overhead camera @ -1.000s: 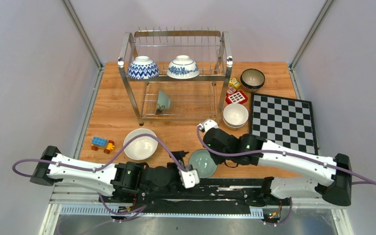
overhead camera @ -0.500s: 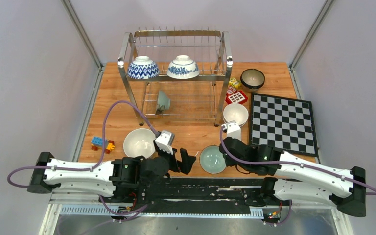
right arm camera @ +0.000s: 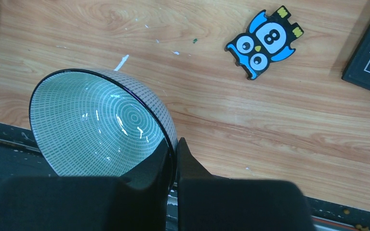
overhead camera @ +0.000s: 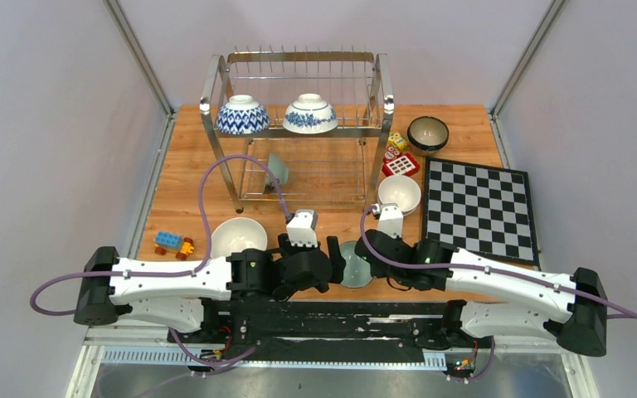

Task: Unload the bowls from the dish rack
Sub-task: Place the bowl at the center of the board.

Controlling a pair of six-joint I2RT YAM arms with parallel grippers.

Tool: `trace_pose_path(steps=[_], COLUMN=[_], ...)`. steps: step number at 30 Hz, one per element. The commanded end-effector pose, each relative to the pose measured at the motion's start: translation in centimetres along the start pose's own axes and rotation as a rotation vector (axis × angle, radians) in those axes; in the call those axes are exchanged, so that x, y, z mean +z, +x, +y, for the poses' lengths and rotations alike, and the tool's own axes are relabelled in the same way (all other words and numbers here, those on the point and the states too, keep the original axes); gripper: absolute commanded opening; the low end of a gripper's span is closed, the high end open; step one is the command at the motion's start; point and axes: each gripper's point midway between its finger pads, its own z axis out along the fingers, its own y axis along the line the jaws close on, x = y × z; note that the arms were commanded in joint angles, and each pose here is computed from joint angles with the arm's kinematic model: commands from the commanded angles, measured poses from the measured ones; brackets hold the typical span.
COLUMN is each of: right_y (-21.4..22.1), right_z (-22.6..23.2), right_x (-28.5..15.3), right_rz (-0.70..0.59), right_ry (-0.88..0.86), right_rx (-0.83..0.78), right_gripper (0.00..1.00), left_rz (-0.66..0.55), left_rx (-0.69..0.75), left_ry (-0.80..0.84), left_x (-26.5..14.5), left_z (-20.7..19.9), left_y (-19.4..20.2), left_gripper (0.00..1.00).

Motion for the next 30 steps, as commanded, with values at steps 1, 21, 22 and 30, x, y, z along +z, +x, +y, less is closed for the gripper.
trace_pose_path(steps=[1, 21, 22, 30], right_y=[-2.0, -2.3, -2.3, -2.0], right_z=[2.1, 3.8, 4.0, 4.4], right_x=[-1.3, -2.7, -2.7, -2.4], right_rz=[-0.039, -0.024, -0.024, -0.006], right_ry=[-0.062, -0.176, -0.18, -0.194], right_rx=[0.086, 0.146, 0.148, 0.14], right_gripper=[0.03, 0.03, 0.03, 0.03], left_rz=[-0.001, 0.062, 0.067, 0.079], left_rx=[0.067, 0.138, 0.14, 0.14], left_ry=[-0.052, -0.049, -0.048, -0.05], left_x=[0.3, 2.4, 2.5, 2.8], left_z=[0.6, 0.5, 0.5, 0.5], left_y=[-0.2, 1.7, 1.8, 2.3], left_gripper=[0.9, 0.3, 0.29, 0.02])
